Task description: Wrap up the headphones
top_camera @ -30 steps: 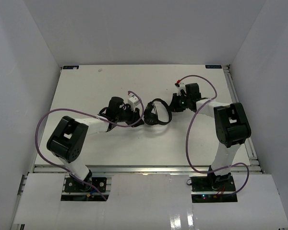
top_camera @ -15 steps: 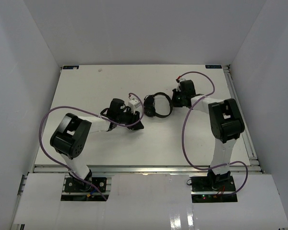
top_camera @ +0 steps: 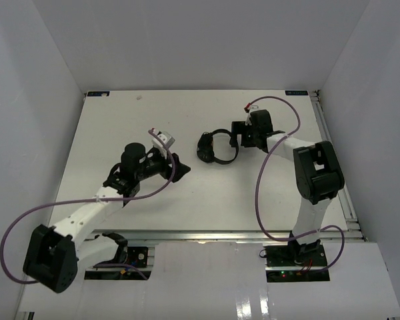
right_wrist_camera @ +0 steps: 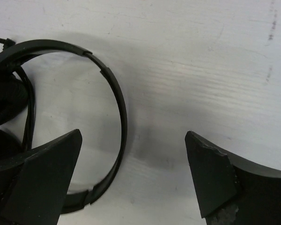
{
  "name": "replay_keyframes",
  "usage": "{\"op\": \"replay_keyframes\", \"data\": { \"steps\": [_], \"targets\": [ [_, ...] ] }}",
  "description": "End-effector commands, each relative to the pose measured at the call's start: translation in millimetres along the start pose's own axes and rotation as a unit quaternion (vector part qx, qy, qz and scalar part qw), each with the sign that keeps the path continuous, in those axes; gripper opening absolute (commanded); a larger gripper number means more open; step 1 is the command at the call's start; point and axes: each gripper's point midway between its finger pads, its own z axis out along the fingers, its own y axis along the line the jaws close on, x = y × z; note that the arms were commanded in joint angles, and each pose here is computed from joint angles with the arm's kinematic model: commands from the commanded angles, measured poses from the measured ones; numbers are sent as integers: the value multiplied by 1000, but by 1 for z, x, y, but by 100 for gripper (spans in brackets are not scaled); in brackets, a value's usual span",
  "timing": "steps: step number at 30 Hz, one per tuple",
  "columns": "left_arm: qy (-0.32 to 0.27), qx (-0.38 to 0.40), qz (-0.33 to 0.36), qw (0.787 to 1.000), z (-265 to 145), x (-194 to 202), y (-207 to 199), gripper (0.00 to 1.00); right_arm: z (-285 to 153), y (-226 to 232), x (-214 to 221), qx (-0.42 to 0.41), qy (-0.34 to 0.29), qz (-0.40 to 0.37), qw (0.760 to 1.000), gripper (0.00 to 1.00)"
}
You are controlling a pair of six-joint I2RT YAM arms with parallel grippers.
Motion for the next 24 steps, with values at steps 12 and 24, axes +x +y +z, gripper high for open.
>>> {"op": "replay_keyframes", "data": {
  "steps": [12, 24],
  "targets": [
    [-76, -90, -44, 992, -79, -8, -8, 98, -192, -2, 0, -16, -101, -207, 973, 90],
    [-48, -80, -60, 994, -75, -1, -13, 98, -219, -50, 43, 77, -103, -153, 980, 90]
  ]
}}
